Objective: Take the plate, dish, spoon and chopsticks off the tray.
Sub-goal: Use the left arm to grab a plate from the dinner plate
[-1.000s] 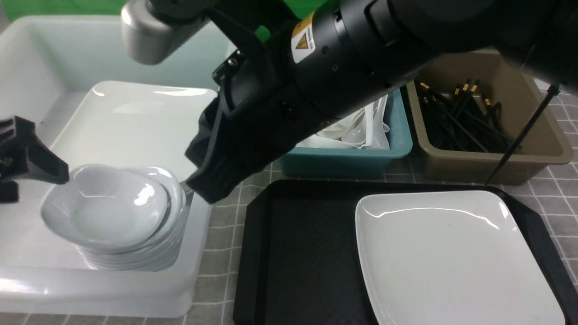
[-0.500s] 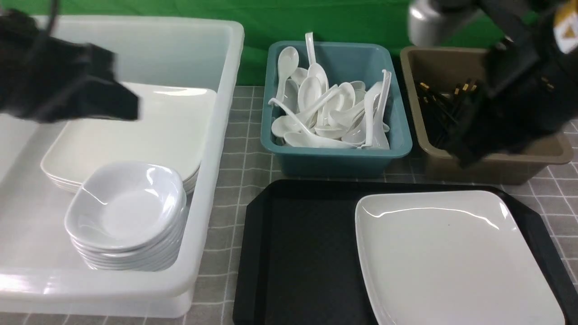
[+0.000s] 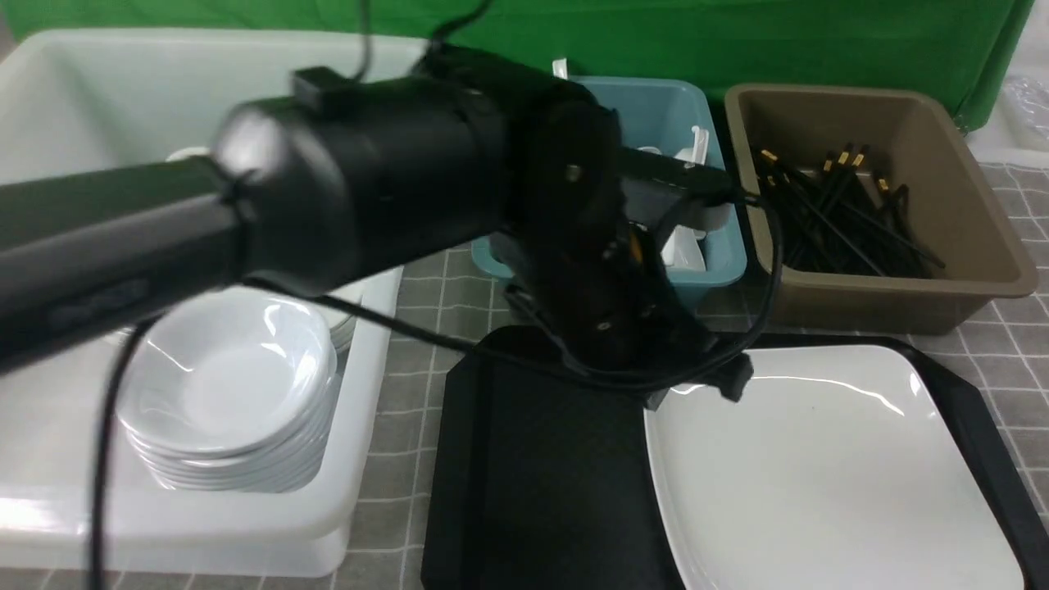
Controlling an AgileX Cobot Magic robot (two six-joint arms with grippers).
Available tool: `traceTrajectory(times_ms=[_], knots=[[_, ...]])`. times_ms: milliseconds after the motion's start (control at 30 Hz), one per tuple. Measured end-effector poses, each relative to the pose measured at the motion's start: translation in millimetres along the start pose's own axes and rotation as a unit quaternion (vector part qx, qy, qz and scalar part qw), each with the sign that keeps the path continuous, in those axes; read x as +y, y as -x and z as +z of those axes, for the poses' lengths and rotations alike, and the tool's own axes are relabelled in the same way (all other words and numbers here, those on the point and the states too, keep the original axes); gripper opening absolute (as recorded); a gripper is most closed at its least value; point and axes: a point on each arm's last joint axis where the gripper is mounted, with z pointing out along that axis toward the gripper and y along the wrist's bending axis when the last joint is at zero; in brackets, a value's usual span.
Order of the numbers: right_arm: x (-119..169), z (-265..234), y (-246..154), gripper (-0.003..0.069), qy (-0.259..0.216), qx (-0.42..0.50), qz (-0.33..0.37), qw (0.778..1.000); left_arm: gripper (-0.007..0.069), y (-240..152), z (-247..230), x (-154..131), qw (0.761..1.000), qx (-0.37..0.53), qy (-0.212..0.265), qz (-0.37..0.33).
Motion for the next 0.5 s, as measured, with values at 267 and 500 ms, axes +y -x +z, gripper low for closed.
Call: traceTrajectory(times_ms=[267, 500], knots=[[-0.2, -9.6, -4.5, 0.003, 0.007, -0.024, 0.017, 1.0, 0.0368, 36.6, 75.1, 32.6, 0.999, 0.02, 0.028, -0.033], [3.8, -9.6, -1.5, 0.003, 0.029, -0.04, 0.026, 0.998, 0.0468, 42.2, 110.7, 46.0, 0.999, 0.023, 0.034, -0.034]])
